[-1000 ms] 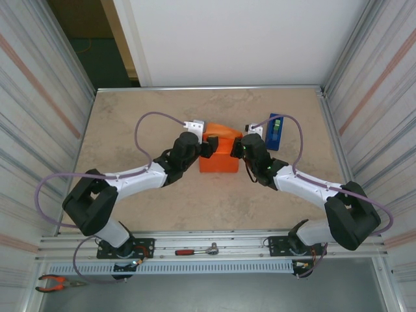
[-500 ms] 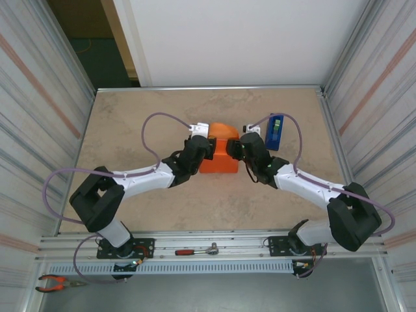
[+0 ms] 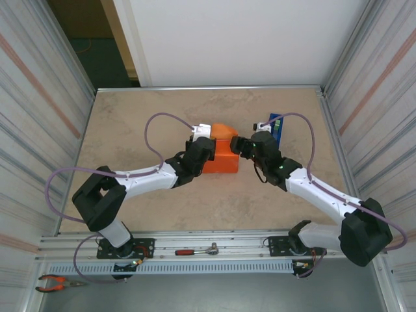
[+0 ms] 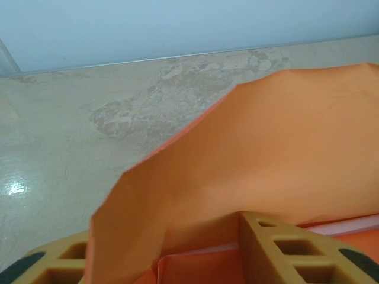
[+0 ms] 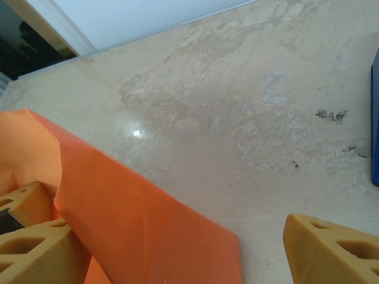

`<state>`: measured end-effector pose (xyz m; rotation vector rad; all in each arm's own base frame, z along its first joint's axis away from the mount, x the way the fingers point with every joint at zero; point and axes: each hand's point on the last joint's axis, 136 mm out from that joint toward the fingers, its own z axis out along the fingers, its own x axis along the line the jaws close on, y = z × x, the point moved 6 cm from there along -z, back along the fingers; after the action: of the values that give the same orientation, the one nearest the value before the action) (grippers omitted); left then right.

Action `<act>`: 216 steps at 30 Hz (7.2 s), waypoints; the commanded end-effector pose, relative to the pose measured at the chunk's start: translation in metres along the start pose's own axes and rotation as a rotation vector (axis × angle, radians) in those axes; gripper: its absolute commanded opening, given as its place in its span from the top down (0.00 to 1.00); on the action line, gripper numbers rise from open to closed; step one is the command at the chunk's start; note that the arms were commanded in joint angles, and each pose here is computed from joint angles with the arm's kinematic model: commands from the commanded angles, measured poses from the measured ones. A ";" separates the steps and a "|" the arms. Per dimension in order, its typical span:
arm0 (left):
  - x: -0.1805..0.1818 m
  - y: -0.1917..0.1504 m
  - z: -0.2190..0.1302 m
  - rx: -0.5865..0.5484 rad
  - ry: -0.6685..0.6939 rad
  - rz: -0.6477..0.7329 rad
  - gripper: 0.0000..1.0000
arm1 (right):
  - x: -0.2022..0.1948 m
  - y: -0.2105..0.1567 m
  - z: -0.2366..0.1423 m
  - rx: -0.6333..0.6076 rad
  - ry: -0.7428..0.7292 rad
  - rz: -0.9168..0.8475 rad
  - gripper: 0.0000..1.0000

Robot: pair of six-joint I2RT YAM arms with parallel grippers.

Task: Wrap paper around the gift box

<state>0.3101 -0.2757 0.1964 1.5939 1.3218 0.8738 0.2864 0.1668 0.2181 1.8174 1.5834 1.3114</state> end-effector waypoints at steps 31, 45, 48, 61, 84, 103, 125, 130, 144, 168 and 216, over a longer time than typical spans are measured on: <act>-0.002 -0.019 0.002 0.077 0.038 0.061 0.56 | 0.024 0.023 0.041 0.111 0.020 -0.090 0.63; -0.003 -0.019 0.004 0.078 0.038 0.059 0.57 | 0.030 0.039 0.043 0.103 0.038 -0.093 1.00; -0.004 -0.019 0.004 0.079 0.036 0.060 0.57 | 0.033 0.046 0.037 0.078 0.052 -0.092 1.00; -0.003 -0.019 0.003 0.081 0.036 0.062 0.57 | 0.004 0.010 0.019 0.078 0.009 0.004 0.04; 0.020 0.020 -0.045 -0.019 -0.107 -0.052 0.40 | -0.036 -0.053 0.032 0.180 -0.188 0.044 0.12; 0.016 0.021 -0.049 -0.139 -0.148 -0.106 0.44 | -0.040 -0.070 0.037 0.210 -0.211 0.042 0.11; 0.008 0.012 -0.023 -0.131 -0.111 -0.064 1.00 | -0.037 -0.071 0.039 0.222 -0.198 0.048 0.11; 0.009 0.020 -0.025 -0.143 -0.104 -0.061 0.77 | -0.038 -0.073 0.039 0.225 -0.201 0.049 0.12; 0.011 0.051 -0.016 -0.165 -0.149 -0.039 0.61 | -0.037 -0.072 0.039 0.226 -0.198 0.050 0.12; 0.007 0.079 -0.006 -0.175 -0.239 -0.037 0.82 | -0.037 -0.073 0.040 0.234 -0.197 0.048 0.12; 0.000 -0.015 0.009 0.051 -0.058 0.014 0.35 | -0.018 0.017 0.002 0.187 -0.036 0.061 0.09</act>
<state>0.3153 -0.2808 0.1960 1.5853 1.2588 0.7476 0.3079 0.1544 0.1995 2.0315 1.6839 1.1448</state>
